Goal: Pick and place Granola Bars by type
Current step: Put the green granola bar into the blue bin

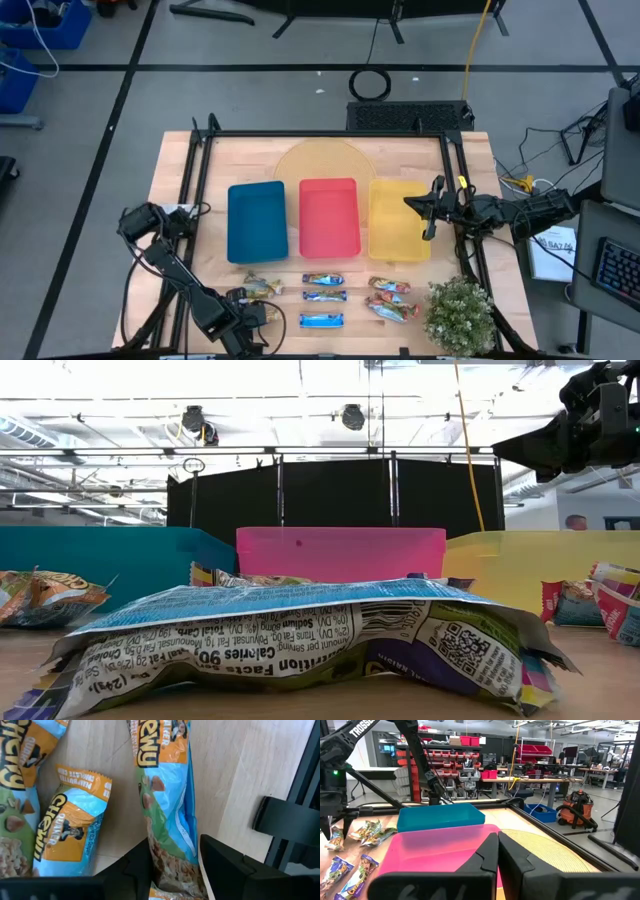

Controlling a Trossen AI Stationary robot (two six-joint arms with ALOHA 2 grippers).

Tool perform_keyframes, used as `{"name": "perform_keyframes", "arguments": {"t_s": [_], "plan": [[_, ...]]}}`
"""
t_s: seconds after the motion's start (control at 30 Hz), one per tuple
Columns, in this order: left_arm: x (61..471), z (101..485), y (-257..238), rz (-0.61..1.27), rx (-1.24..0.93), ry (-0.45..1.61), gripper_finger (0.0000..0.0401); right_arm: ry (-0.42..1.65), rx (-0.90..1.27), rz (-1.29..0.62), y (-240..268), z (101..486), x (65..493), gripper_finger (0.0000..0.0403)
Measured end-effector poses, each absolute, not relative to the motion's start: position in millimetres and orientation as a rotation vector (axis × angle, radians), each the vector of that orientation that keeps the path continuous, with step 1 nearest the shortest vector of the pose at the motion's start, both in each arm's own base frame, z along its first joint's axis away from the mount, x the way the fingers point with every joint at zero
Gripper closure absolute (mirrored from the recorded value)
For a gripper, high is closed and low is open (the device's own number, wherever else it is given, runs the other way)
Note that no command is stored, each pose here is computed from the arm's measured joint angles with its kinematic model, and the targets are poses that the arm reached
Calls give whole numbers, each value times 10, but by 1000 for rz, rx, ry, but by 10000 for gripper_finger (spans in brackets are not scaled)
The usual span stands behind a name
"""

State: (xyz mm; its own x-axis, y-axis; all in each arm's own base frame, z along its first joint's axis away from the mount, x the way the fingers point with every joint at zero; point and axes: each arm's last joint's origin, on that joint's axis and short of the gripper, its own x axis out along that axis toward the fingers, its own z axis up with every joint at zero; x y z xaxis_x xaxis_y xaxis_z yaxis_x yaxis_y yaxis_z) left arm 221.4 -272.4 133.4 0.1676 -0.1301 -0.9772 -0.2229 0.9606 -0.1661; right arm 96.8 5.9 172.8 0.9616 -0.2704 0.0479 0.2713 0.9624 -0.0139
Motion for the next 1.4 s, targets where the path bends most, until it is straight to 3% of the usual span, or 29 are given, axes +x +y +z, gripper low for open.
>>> {"name": "perform_keyframes", "arguments": {"t_s": [0.13, 0.4, 0.77, 1.03, 1.17, 1.4], "plan": [[2210, 1366, -2714, 46, -285, 1405, 268, -46, -20, -274, 60, 1729, 968, 403], [2230, 1607, -2681, -54, -294, 1334, 360, -46, -20, -274, 59, 1729, 968, 403], [2129, 2362, -2394, -190, -238, 1126, 350, -46, -20, -274, 60, 1729, 968, 403], [2033, 2746, -1456, 136, 30, 1160, 369, -46, -20, -274, 60, 1729, 968, 403], [2045, 2744, -1008, 311, 148, 1279, 368, -46, -20, -274, 60, 1728, 968, 403], [2227, 2280, -640, 192, 86, 1350, 363, -46, -20, -274, 60, 1729, 968, 403]]}}
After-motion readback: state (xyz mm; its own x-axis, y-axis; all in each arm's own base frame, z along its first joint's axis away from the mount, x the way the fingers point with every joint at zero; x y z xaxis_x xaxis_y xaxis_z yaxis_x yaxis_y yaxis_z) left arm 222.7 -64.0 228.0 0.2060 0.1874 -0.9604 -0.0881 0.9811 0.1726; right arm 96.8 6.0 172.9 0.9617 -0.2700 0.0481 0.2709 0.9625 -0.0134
